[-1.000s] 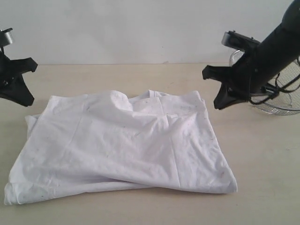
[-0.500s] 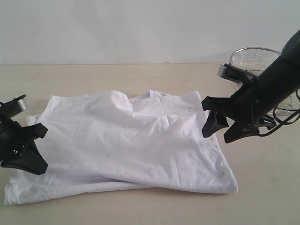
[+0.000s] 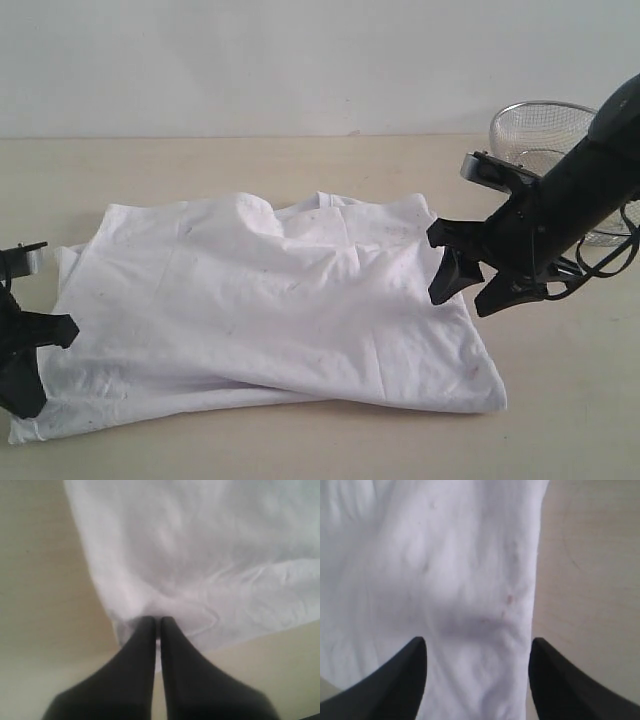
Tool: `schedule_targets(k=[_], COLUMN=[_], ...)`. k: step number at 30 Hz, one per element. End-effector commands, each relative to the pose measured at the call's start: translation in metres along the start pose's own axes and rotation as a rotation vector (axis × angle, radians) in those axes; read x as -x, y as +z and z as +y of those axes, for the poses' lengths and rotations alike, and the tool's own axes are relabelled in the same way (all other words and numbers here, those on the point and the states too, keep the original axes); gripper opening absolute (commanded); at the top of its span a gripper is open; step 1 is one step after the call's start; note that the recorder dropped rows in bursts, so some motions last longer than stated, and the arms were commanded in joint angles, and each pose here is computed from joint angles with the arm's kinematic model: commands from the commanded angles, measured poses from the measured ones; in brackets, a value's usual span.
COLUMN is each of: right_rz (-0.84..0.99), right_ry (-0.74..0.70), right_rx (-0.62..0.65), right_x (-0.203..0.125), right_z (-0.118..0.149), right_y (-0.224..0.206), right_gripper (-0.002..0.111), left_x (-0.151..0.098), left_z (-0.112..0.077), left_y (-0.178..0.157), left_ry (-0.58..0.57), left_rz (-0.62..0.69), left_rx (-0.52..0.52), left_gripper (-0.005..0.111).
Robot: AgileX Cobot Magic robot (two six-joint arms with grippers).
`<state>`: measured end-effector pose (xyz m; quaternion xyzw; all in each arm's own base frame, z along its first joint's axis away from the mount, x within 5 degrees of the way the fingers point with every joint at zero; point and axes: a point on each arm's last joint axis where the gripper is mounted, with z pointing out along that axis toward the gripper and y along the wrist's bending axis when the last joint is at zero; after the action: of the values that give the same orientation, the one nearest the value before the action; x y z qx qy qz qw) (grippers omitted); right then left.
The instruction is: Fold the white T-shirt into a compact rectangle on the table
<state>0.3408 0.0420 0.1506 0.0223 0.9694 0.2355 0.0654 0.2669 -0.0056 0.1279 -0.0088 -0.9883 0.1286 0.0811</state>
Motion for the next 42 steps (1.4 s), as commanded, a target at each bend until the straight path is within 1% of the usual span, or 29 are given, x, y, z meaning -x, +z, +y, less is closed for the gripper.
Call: schedule_targets(k=[1, 15, 19, 21, 22, 25, 26, 28, 30, 32, 33, 38, 42], right_rz=[0.013, 0.013, 0.007, 0.006, -0.002, -0.016, -0.008, 0.018, 0.036, 0.029, 0.026, 0.032, 0.041], right_ry=[-0.027, -0.015, 0.002, -0.009, -0.017, -0.043, -0.044, -0.022, -0.011, -0.021, -0.010, -0.007, -0.017], right_rx=[-0.008, -0.020, 0.000, 0.037, 0.053, 0.070, 0.075, 0.077, 0.051, 0.028, 0.020, 0.039, 0.046], right_x=[-0.001, 0.000, 0.000, -0.001, -0.001, -0.004, -0.008, -0.018, -0.031, -0.040, -0.043, -0.047, -0.048], right_z=[-0.001, -0.002, 0.000, 0.006, 0.009, 0.017, 0.018, 0.016, 0.010, 0.006, 0.003, 0.003, 0.004], right_y=[-0.003, -0.002, -0.003, -0.007, -0.011, -0.023, -0.025, -0.021, -0.009, -0.001, 0.002, 0.004, 0.004], right_gripper=[0.053, 0.053, 0.049, 0.041, 0.034, 0.007, 0.000, 0.000, 0.000, 0.000, 0.000, 0.000, 0.000], left_x=[-0.002, -0.004, -0.003, -0.003, -0.003, -0.003, -0.003, -0.003, -0.004, -0.004, -0.006, -0.011, -0.013], left_z=[0.001, 0.010, 0.010, 0.010, 0.010, 0.010, 0.010, 0.010, 0.009, 0.007, 0.005, -0.002, -0.010], left_y=[-0.001, 0.013, 0.014, 0.014, 0.014, 0.014, 0.014, 0.014, 0.013, 0.008, 0.003, -0.019, -0.031], left_ry=[-0.008, -0.030, -0.034, -0.034, -0.034, -0.034, -0.034, -0.036, -0.037, -0.041, -0.026, -0.015, -0.014], left_rz=[0.000, 0.102, 0.101, 0.101, 0.101, 0.101, 0.101, 0.100, 0.118, 0.134, 0.139, 0.059, -0.004], left_rx=[0.028, 0.074, 0.076, 0.076, 0.076, 0.076, 0.076, 0.074, 0.068, 0.052, 0.043, 0.043, -0.005], left_gripper=[0.004, 0.004, 0.004, 0.004, 0.004, 0.004, 0.004, 0.004, 0.004, 0.004, 0.004, 0.004, 0.004])
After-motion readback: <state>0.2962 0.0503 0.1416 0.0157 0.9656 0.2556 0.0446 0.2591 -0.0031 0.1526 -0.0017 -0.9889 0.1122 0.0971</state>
